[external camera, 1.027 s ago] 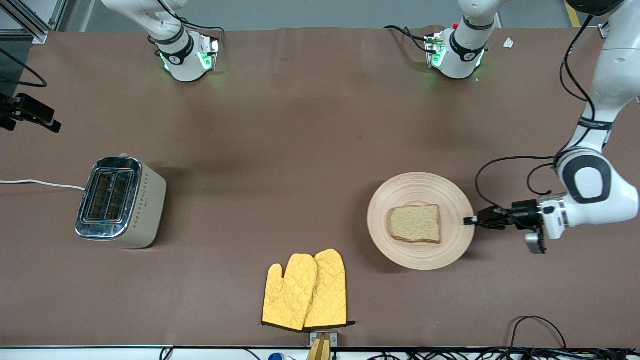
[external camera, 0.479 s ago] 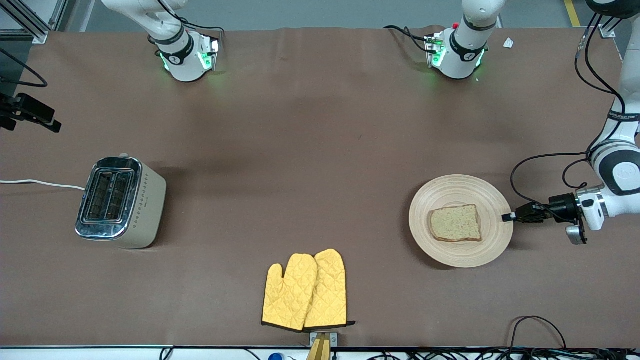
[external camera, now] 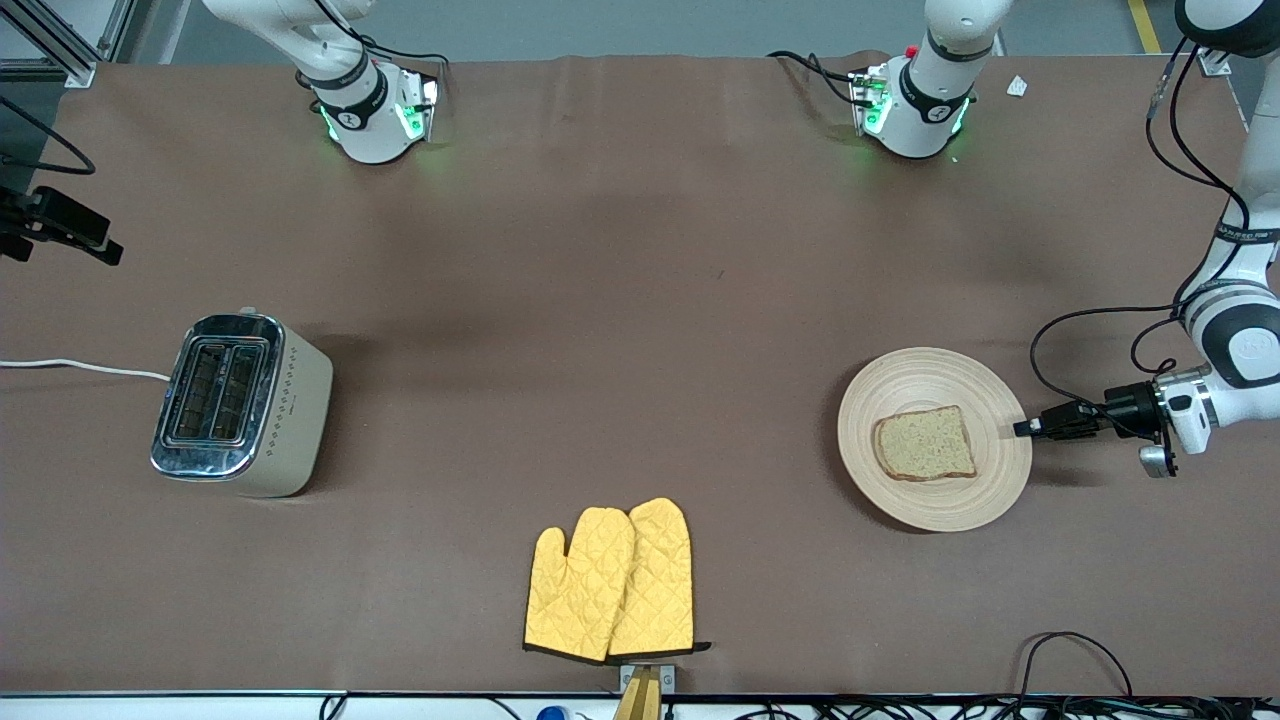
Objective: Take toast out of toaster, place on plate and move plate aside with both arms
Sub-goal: 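Slide the plate with the toast away from the toaster with the left gripper, then release the plate rim and lift the left gripper away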
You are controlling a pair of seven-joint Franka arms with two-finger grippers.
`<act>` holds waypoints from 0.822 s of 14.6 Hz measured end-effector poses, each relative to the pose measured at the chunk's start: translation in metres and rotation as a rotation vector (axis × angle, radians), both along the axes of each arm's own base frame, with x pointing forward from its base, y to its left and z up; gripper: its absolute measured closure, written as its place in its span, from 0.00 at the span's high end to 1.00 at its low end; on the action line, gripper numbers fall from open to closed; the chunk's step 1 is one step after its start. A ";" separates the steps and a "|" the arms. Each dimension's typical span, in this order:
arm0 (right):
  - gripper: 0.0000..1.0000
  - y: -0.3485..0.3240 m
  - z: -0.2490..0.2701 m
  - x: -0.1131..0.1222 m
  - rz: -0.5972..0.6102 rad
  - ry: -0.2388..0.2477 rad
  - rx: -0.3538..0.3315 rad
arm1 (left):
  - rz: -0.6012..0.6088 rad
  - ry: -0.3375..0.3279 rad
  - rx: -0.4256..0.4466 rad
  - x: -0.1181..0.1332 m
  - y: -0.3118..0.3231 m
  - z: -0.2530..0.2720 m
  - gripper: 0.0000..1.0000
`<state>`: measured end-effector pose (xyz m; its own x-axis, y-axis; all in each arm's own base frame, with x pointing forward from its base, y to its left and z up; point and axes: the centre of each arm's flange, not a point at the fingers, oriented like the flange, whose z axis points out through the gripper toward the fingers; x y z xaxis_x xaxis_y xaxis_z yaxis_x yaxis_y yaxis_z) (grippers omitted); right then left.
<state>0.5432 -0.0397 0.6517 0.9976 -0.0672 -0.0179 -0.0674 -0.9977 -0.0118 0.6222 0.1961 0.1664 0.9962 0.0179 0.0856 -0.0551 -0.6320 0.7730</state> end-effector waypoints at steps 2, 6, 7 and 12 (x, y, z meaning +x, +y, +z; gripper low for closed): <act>1.00 0.000 0.000 0.000 0.000 0.000 0.000 | -0.004 -0.031 0.018 0.011 0.003 0.013 0.65; 1.00 0.000 0.000 0.000 0.000 0.000 0.000 | -0.070 -0.078 0.165 0.043 0.000 0.062 1.00; 1.00 0.000 0.000 0.000 0.000 0.001 0.000 | -0.083 -0.086 0.202 0.051 -0.006 0.079 1.00; 1.00 0.000 -0.001 -0.001 0.000 0.007 0.001 | -0.116 -0.073 0.430 0.071 -0.072 0.194 1.00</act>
